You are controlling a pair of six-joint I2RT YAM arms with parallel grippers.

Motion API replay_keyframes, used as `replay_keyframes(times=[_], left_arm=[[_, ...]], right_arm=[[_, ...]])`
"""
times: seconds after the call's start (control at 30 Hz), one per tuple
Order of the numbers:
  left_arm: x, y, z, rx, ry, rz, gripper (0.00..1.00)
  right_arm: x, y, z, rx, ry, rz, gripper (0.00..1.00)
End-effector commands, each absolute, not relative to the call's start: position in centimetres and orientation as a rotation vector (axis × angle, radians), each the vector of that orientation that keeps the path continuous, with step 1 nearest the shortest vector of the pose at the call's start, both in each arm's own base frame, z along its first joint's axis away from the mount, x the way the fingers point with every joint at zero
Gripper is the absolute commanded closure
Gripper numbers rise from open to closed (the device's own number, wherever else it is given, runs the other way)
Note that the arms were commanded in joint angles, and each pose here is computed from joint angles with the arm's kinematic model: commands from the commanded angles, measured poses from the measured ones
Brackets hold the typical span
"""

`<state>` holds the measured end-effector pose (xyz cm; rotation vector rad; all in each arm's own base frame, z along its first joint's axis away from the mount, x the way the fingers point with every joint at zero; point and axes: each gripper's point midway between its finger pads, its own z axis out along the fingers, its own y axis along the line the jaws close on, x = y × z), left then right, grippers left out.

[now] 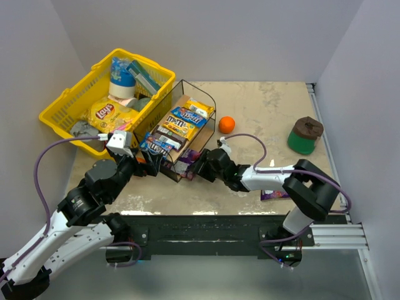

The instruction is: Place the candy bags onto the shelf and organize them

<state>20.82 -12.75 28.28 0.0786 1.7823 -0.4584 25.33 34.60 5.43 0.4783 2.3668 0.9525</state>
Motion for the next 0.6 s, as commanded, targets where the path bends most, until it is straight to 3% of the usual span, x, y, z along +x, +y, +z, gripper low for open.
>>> replay_keyframes(times=[0.0,0.27,0.57], left_arm=[[20.9,-12.5,29.0,0.069,1.757,-0.452,0.01],[21.0,-12.5,29.0,0.072,1.759,-0.446,0.0],[20.9,-12.2,28.9,0.066,1.759,-0.437,0.0]], right_arm=[[26.9,34.1,9.2,0.422,2.246,0.939,0.41],[28.9,32.7,7.5,0.455,2.296,0.827,0.41],[30.1,33.3,7.3,0.444,2.253,0.894,0.66]])
